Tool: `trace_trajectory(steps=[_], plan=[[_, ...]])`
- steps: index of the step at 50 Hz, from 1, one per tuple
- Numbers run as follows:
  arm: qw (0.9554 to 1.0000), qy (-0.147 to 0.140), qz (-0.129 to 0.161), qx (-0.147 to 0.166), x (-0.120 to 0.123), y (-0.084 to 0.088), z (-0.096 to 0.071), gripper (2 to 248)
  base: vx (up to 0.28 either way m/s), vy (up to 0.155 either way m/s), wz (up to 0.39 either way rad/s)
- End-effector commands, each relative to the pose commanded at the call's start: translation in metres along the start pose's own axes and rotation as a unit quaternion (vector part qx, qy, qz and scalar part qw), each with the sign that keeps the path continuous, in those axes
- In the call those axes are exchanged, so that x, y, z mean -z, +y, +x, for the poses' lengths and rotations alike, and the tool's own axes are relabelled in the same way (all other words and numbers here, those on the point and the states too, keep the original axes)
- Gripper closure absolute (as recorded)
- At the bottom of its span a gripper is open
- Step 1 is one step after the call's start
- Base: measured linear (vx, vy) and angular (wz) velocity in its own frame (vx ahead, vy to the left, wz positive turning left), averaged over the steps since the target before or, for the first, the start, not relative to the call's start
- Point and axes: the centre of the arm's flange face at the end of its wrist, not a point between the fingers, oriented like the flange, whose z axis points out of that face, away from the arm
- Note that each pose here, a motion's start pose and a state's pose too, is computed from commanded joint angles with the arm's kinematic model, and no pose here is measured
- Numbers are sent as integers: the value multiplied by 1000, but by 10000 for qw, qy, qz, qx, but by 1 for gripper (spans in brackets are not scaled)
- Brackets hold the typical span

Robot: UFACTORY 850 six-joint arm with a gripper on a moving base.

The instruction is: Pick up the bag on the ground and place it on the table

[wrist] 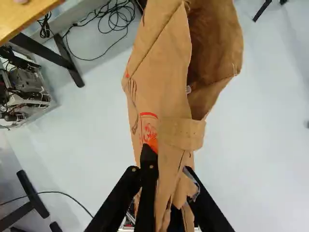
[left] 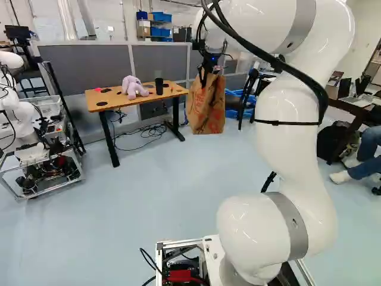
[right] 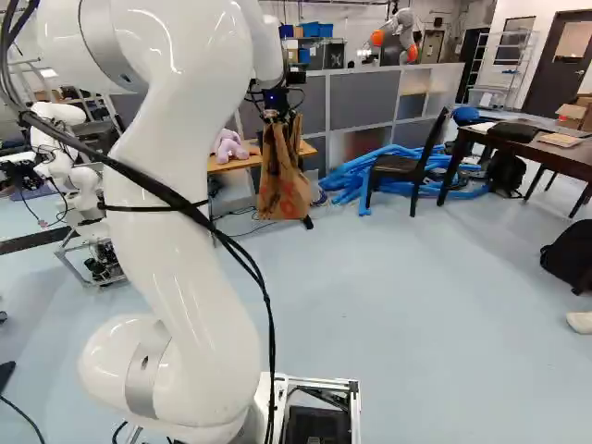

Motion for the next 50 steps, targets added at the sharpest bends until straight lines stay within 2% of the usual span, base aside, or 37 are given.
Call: trace_trajectory(steps=[50], plan=[[9989,477,9,14,63,-2,21,229,0,0,0]])
